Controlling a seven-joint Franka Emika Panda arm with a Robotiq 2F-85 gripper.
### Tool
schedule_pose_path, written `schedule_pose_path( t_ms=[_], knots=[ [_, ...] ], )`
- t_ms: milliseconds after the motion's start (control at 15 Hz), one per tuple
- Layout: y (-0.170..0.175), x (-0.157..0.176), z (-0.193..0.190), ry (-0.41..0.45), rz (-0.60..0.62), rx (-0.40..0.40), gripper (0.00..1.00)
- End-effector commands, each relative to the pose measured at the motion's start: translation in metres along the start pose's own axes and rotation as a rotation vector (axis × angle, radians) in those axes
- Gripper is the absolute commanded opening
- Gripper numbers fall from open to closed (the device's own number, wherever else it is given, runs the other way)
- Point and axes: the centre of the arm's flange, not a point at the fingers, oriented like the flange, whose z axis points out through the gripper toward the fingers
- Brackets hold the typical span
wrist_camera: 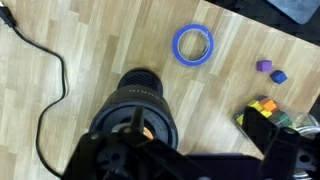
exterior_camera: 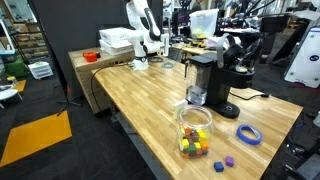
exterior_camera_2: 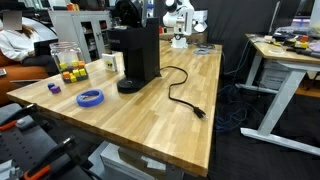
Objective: Remove the coffee pod from the coffee maker
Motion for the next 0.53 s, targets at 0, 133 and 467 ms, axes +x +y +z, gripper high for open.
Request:
schedule_pose_path(
  t_ms=[0, 133, 467],
  knots=[
    [0.011, 0.013, 0.005, 0.025, 0.022, -0.035, 1.0],
    [0.015, 0.021, 0.011, 0.033, 0.031, -0.043, 1.0],
    [0.029, 0.039, 0.034, 0.028, 0.066, -0.042, 1.0]
  ],
)
